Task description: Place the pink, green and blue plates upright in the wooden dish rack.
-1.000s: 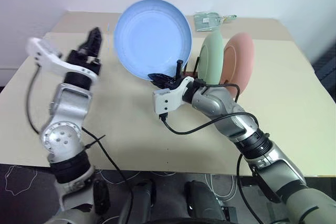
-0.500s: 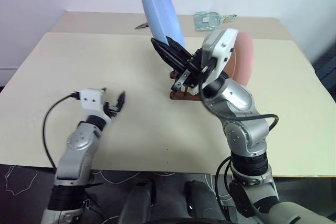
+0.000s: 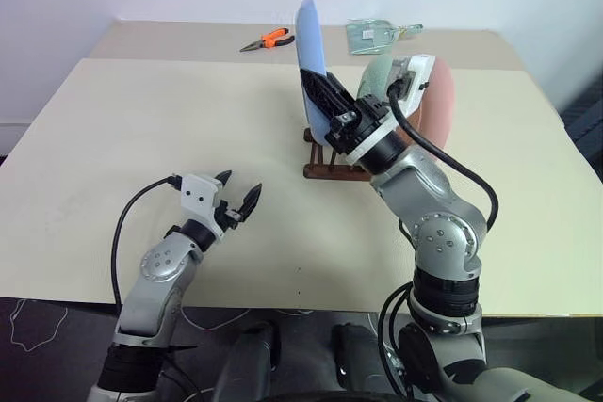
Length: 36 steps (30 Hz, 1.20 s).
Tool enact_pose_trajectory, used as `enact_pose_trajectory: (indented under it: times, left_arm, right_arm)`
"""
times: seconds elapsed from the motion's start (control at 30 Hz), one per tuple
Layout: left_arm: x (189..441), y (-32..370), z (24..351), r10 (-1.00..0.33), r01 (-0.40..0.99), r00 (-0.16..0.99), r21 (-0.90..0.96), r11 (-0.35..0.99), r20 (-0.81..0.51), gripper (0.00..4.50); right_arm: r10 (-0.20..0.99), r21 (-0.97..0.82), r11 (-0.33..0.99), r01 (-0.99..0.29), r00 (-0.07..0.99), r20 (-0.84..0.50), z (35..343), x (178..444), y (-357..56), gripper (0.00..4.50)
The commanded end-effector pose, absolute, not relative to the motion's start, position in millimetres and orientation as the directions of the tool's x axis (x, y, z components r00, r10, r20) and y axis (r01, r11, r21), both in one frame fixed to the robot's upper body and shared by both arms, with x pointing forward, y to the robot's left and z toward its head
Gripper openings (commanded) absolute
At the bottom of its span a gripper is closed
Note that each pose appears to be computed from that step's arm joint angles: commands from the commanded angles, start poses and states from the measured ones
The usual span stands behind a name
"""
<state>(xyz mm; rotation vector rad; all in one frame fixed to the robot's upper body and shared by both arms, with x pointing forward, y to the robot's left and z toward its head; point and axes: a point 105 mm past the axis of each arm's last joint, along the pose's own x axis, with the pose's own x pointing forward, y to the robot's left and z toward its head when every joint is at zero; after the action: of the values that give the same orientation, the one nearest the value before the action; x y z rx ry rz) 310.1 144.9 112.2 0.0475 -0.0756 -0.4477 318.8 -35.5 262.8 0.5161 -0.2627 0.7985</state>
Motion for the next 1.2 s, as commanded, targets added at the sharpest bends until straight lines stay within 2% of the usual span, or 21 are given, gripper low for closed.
enact_pose_trajectory:
  times: [0.03,0.13,0.23,0.43,0.63,0.73,0.8,0.9,0.97,1.07,1.2]
  left_arm:
    - [306.4,140.1,126.4,-0.452,0.445,0.885,0.082,0.892,0.113,3.55]
    - [305.2,137.0,125.5,-0.459,0.453,0.882,0.078,0.888,0.111,3.55]
    - [304.8,135.2,124.6,-0.461,0.455,0.881,0.074,0.887,0.109,3.59]
    - [304.9,134.4,124.4,-0.460,0.455,0.881,0.065,0.888,0.109,3.59]
    - [304.4,132.6,124.2,-0.462,0.458,0.880,0.060,0.887,0.107,3.59]
    - [305.0,132.6,125.0,-0.458,0.455,0.882,0.060,0.889,0.111,3.59]
    - [306.4,135.0,126.1,-0.448,0.444,0.887,0.065,0.894,0.112,3.59]
    - [309.0,139.2,127.1,-0.433,0.429,0.894,0.060,0.901,0.114,3.59]
    - [309.4,141.1,124.2,-0.439,0.435,0.893,0.056,0.898,0.103,3.59]
    - [309.2,138.0,119.3,-0.461,0.456,0.883,0.067,0.887,0.086,3.59]
    - [311.8,136.5,120.3,-0.463,0.459,0.882,0.062,0.886,0.093,3.59]
  right_arm:
    - [0.569,0.407,0.584,-0.702,0.712,0.411,263.0,322.5,-40.0,0.00]
    - [0.532,0.484,0.589,-0.648,0.761,0.371,255.2,334.2,-47.4,0.00]
    - [0.530,0.479,0.608,-0.633,0.773,0.350,253.2,340.2,-50.6,1.04]
    - [0.572,0.251,0.700,-0.668,0.736,0.362,267.9,339.8,-47.0,4.02]
    - [0.648,-0.100,0.736,-0.670,0.654,0.390,288.9,328.6,-41.4,4.02]
    - [0.649,-0.287,0.760,-0.583,0.650,0.396,296.9,326.7,-50.4,4.02]
    - [0.608,-0.365,0.793,-0.488,0.676,0.417,306.0,328.9,-71.7,4.02]
    - [0.550,-0.389,0.829,-0.401,0.711,0.438,316.7,331.9,-103.1,4.02]
    - [0.557,-0.390,0.822,-0.415,0.731,0.395,311.6,329.1,-124.2,4.02]
    - [0.589,-0.407,0.794,-0.451,0.735,0.336,294.6,323.1,-131.9,4.02]
    - [0.577,-0.407,0.801,-0.439,0.748,0.328,286.2,320.8,-137.2,4.02]
